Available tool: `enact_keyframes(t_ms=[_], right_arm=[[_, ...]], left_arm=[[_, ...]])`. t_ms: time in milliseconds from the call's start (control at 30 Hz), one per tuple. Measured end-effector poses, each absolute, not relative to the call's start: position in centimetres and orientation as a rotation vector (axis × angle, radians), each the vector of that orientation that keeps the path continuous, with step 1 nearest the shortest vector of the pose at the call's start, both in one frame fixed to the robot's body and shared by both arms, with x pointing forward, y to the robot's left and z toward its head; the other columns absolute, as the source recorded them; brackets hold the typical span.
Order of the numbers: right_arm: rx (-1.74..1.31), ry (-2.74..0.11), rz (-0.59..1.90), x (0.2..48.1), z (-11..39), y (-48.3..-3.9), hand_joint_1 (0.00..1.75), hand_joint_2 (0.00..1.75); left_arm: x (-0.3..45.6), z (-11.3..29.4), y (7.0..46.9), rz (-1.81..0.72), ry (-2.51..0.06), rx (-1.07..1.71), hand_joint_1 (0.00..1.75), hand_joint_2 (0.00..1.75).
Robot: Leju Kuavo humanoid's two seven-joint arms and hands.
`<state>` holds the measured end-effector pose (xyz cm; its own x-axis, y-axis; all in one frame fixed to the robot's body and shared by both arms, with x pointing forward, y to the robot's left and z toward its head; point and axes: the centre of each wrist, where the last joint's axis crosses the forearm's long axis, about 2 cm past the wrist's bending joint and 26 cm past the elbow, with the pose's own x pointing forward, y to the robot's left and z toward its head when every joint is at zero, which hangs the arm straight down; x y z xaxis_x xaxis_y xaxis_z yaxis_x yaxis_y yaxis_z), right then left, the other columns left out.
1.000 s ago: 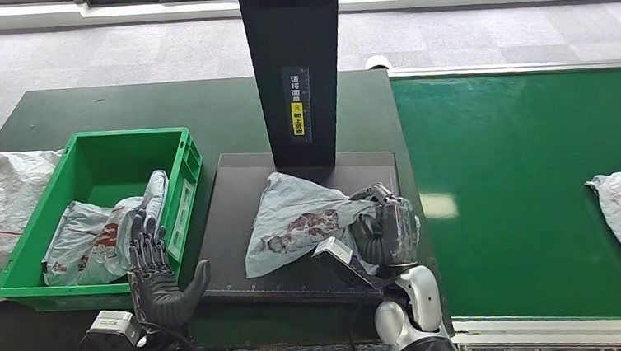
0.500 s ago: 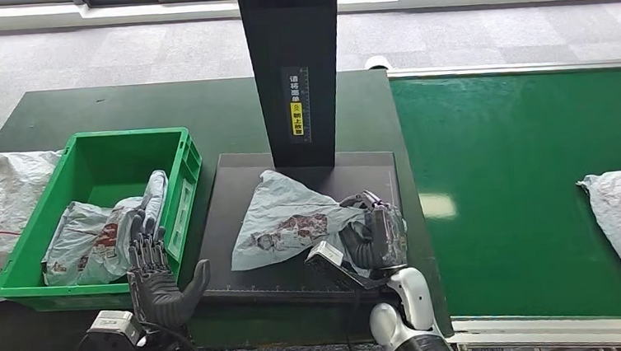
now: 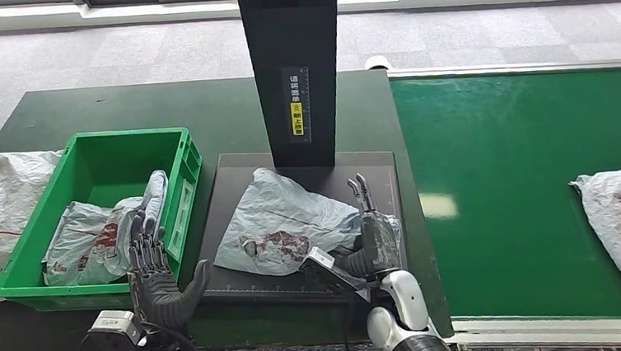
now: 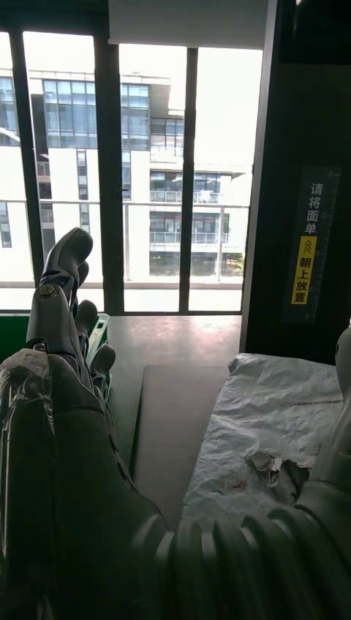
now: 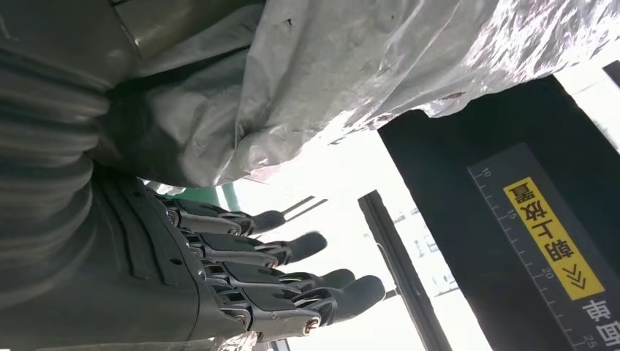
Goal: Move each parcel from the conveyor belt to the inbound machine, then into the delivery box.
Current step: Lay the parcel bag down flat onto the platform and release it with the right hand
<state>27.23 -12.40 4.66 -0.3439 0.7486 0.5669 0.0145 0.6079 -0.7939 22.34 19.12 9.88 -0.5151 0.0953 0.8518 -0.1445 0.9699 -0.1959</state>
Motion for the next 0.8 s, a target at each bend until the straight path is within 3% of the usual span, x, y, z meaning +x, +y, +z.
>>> enact_keyframes(t_ms=[233, 367, 667, 800], right_arm=[[-0.591, -1.763, 0.856, 27.2, 4.5, -12.4, 0.00, 1.75], [-0.530, -1.758, 0.826, 27.2, 4.3, -12.5, 0.00, 0.00], [-0.547, -1.959, 0.598, 27.3, 5.4, -13.3, 0.00, 0.00], [-0.586, -2.123, 0.478, 26.9, 6.9, -13.7, 0.00, 1.75]], left_arm=[[22.3, 9.9, 19.1, 0.297, -2.092, 0.038, 0.00, 1.75], [22.4, 9.9, 19.2, 0.301, -2.091, 0.042, 0.00, 1.75], [22.7, 10.0, 19.2, 0.313, -2.096, 0.057, 0.00, 1.75], [22.8, 10.0, 19.2, 0.315, -2.093, 0.065, 0.00, 1.75]])
